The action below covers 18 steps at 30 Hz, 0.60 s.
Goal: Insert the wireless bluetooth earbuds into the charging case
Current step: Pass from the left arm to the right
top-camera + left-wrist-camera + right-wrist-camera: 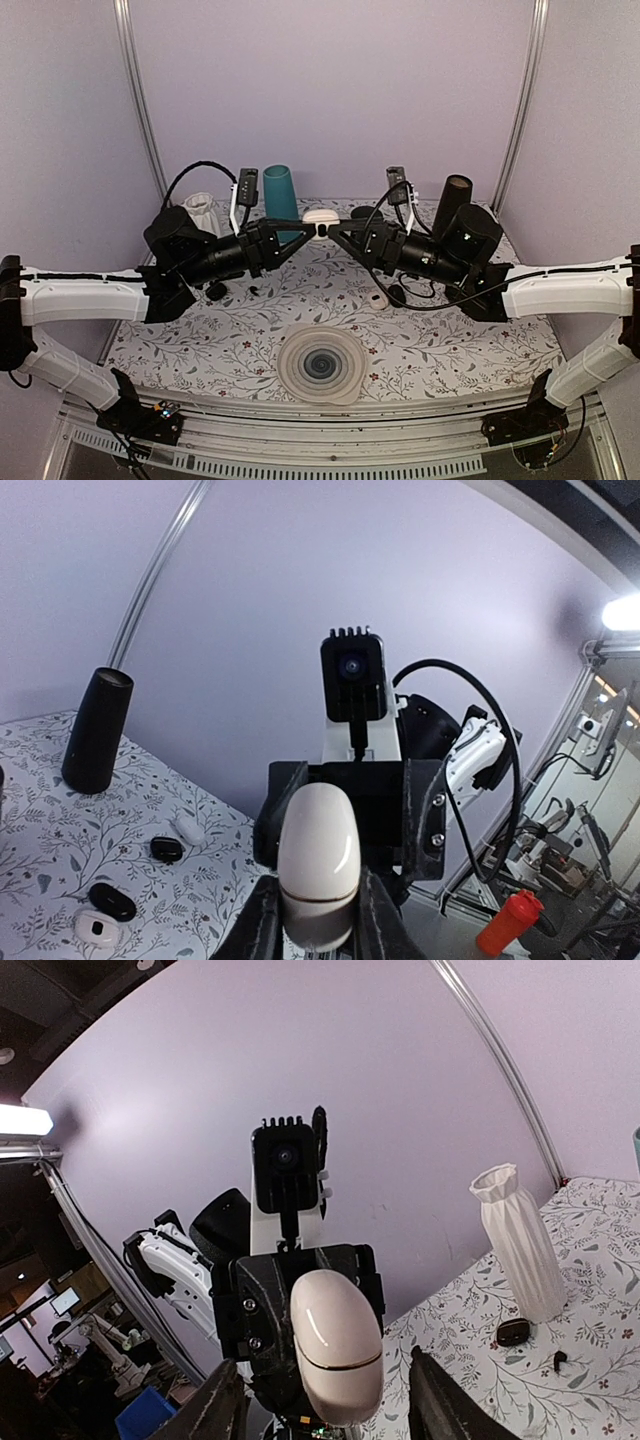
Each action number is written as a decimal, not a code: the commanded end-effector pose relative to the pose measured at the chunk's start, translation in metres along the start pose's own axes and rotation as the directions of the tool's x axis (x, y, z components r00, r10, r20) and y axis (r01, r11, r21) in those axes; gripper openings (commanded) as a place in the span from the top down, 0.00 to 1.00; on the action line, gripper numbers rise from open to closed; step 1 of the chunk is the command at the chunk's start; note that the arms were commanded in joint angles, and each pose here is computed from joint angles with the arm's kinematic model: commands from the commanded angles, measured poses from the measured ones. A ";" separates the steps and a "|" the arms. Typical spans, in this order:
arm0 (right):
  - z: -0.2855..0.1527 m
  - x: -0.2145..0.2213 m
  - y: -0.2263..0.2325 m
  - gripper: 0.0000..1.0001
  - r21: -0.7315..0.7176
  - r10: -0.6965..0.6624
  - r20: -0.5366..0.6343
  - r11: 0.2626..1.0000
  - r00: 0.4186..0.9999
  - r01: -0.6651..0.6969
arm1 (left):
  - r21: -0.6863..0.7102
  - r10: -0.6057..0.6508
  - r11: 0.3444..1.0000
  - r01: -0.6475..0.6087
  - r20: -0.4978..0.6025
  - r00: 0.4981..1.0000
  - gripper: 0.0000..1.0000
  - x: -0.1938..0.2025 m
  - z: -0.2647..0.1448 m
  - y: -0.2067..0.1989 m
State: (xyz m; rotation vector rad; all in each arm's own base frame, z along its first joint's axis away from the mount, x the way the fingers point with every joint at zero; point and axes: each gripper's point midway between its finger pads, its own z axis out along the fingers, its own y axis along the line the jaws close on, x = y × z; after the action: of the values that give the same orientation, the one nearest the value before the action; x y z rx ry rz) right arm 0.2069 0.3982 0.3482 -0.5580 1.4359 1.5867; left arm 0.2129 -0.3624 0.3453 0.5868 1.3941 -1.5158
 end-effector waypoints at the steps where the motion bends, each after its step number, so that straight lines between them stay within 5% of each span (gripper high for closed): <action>1: 0.003 -0.014 0.008 0.49 -0.015 -0.004 0.065 1.000 0.998 0.005 | 0.006 -0.006 1.000 0.006 0.051 0.999 1.00 -0.008 0.002 -0.005; 8: 0.008 -0.007 0.010 0.61 -0.032 -0.003 0.041 0.999 0.999 0.004 | 0.014 -0.021 1.000 0.020 0.056 0.998 1.00 -0.005 0.005 -0.006; 18: 0.009 -0.007 0.011 0.64 -0.033 0.000 0.043 0.999 0.999 0.001 | 0.033 -0.023 0.999 0.021 0.045 0.999 1.00 -0.001 0.008 -0.010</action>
State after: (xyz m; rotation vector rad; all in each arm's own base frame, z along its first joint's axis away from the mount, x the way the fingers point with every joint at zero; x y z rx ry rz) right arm 0.2063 0.4039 0.3446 -0.5449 1.4391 1.5956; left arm 0.2124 -0.3670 0.3480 0.5451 1.3810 -1.5403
